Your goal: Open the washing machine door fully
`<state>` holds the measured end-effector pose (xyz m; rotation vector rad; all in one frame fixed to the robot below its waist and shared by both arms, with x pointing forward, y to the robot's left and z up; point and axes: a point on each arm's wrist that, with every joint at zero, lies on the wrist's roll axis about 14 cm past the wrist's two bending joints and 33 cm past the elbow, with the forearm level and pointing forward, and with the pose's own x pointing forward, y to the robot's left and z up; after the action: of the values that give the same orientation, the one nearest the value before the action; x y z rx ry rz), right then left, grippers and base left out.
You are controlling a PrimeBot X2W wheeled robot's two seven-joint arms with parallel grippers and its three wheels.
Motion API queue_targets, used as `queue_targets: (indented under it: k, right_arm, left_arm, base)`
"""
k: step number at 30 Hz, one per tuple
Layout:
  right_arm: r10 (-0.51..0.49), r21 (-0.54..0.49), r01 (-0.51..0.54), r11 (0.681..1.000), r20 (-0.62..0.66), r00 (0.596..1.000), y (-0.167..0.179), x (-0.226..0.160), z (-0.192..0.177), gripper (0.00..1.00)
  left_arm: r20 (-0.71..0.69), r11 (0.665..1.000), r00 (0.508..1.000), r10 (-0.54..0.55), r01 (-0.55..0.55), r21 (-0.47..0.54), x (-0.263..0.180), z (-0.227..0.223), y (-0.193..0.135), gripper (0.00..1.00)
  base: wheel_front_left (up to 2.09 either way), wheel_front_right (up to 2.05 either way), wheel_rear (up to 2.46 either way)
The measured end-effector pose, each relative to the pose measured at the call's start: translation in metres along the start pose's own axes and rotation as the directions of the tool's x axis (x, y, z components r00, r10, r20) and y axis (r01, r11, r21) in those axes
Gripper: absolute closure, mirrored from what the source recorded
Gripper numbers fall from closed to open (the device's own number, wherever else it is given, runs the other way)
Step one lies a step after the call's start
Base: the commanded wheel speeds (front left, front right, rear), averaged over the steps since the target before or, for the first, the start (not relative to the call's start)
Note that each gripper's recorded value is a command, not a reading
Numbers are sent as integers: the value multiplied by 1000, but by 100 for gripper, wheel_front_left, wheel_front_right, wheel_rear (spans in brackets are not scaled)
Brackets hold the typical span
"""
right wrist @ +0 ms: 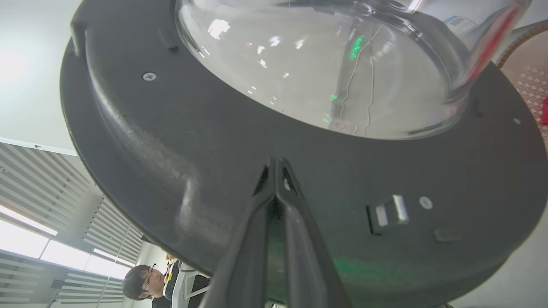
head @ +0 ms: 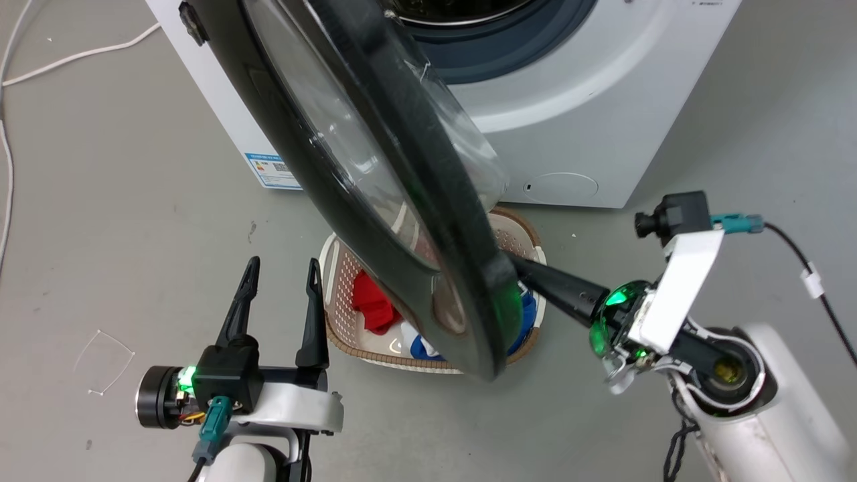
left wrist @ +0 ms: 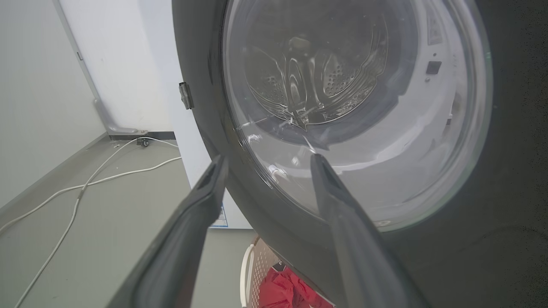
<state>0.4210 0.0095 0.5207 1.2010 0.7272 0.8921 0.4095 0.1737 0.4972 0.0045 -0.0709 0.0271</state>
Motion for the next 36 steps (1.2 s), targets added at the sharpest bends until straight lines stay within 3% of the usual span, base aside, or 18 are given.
queue_targets:
  k: [15,19,24,30,36]
  right_arm:
    - [44,79,-41,996,-39,998,14,-2,-52,100]
    - [37,69,-38,997,20,999,17,-12,-49,100]
    - [38,44,-47,998,187,982,25,-34,-27,100]
    - [46,-59,-23,998,419,907,41,-69,0,100]
    - [64,-173,69,983,663,746,52,-112,23,100]
  left_arm:
    - [16,1000,1000,6,-6,-2,-20,10,0,0]
    - [24,1000,1000,7,-7,-3,-27,14,0,0]
    - [26,1000,1000,4,-4,-3,-38,16,-1,0]
    - [43,1000,999,2,-2,-2,-48,23,-2,0]
    - [53,1000,999,-2,2,-3,-58,26,-3,0]
  base:
    - [0,0,0]
    - [0,0,0]
    - [0,0,0]
    - [0,0,0]
    - [0,0,0]
